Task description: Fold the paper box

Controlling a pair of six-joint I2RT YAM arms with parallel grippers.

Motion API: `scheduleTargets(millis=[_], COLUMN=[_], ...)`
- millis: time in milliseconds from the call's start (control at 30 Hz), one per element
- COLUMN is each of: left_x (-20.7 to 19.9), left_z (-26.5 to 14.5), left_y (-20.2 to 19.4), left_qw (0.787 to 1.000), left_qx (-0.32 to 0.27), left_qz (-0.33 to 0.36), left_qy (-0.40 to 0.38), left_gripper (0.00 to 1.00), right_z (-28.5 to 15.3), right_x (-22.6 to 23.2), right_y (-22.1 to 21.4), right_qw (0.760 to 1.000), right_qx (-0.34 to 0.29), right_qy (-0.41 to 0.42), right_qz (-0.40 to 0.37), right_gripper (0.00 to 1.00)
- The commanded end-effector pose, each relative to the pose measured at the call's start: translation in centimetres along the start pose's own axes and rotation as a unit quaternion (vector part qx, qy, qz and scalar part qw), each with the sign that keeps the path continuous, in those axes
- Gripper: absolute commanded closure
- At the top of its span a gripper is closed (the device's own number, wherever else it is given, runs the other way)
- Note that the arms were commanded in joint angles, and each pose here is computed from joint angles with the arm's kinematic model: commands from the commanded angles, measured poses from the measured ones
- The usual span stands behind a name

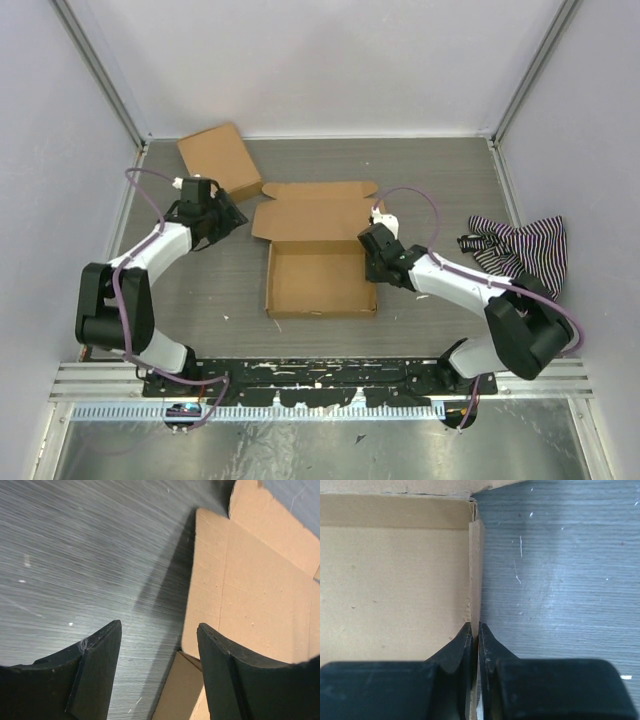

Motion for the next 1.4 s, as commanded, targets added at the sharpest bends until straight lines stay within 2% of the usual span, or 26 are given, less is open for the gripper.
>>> scheduleTargets(millis=[0, 200, 433, 533, 667, 867, 1167, 1367], left_x=[-3.1, -5.2, -6.9, -7.9, -9.3, -9.0, -8.6, -8.0], left_z=[1.0, 1.9, 3.0, 2.5, 1.4, 1.3, 1.7, 2.2], left_y=[-2.1, -5.0, -7.1, -7.4, -7.6, -8.6, -9.7, -9.9], left_qw=[0.996, 0.99, 0.986, 0.986, 0.981, 0.96, 0.945, 0.94], left_qx=[0.065, 0.099, 0.128, 0.116, 0.084, 0.06, 0.046, 0.052], left_qz=[0.015, 0.032, 0.057, 0.089, 0.169, 0.271, 0.319, 0.329], left_qy=[-0.065, -0.091, -0.086, -0.078, -0.046, 0.023, 0.058, 0.071], left_gripper=[0.32, 0.31, 0.34, 0.34, 0.35, 0.34, 0.37, 0.47], right_z=[-1.0, -2.5, -3.2, -2.9, -2.4, -2.2, -2.4, -2.4], right_x=[0.7, -0.6, -0.4, -0.4, -0.2, 0.3, 0.6, 0.5], right_y=[-2.4, -4.9, -5.1, -5.4, -5.7, -5.3, -4.6, -4.7], right_qw=[0.999, 0.999, 0.997, 0.998, 0.998, 0.998, 0.998, 0.998], right_qx=[0.015, 0.015, 0.009, 0.016, 0.026, 0.026, 0.02, 0.021], right_qy=[0.048, 0.048, 0.061, 0.057, 0.051, 0.051, 0.05, 0.046], right_qz=[0.002, 0.019, 0.036, 0.034, 0.027, 0.024, 0.024, 0.023], right_gripper=[0.86, 0.86, 0.86, 0.86, 0.86, 0.86, 0.86, 0.86])
Point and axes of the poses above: each gripper's point midway between its finger pads, its own z axis out along the fingers, its own x axis along the line the jaws close on, y = z × x, the point moved 2 cm from there along -z, back along the fingers, and after that the axes turned 9 degrees about -z, right-handed, at the moved point
